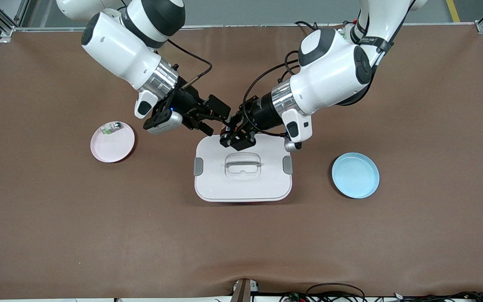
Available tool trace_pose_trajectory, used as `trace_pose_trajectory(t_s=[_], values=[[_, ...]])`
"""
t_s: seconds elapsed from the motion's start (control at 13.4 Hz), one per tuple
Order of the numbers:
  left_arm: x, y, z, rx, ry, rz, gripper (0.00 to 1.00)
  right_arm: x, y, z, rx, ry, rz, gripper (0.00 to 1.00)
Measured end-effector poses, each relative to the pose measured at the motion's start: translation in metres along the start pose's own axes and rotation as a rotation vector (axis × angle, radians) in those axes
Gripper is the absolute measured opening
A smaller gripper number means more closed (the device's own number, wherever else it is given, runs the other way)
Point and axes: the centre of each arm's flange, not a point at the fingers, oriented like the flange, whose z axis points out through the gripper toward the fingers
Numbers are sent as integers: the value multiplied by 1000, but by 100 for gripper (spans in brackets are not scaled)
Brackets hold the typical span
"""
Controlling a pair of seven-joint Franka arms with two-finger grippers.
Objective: Transfer orange switch to right arm and place
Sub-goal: 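Hold the switch with the left gripper while the right gripper reaches it, then close the right gripper on the switch and open the left gripper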
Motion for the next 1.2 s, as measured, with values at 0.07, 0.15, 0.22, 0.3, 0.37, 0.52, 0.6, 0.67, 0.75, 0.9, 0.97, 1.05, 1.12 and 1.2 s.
trace_pose_trajectory(t_s=[0.07,0.15,0.22,0.3,0.37,0.52,0.6,0.67,0.75,0.9,0.97,1.05,1.12,1.2], values=[[0,0,0,0,0,0,72,-1,-1,0,1,0,-1,100],[0,0,0,0,0,0,72,-1,-1,0,2,0,-2,100],[0,0,0,0,0,0,72,-2,-2,0,4,1,-4,100],[0,0,0,0,0,0,72,-4,-4,2,6,4,-7,98],[0,0,0,0,0,0,72,-5,-5,4,8,10,-9,95],[0,0,0,0,0,0,72,-9,-5,13,7,15,-13,87],[0,0,0,0,0,0,72,-9,-4,17,5,15,-13,80],[0,0,0,0,0,1,72,-9,-4,19,4,16,-13,72],[0,0,0,0,0,1,72,-9,-4,19,4,17,-13,71],[-1,0,0,0,0,1,72,-8,-6,17,9,20,-14,51],[-1,0,0,0,0,1,72,-8,-7,17,10,21,-15,51],[-1,0,0,-1,-1,1,72,-7,-7,17,11,21,-17,43],[-1,0,-1,-2,-2,-1,72,-7,-8,16,14,21,-18,42],[-2,1,-2,-2,-2,0,72,-7,-8,16,17,21,-13,42]])
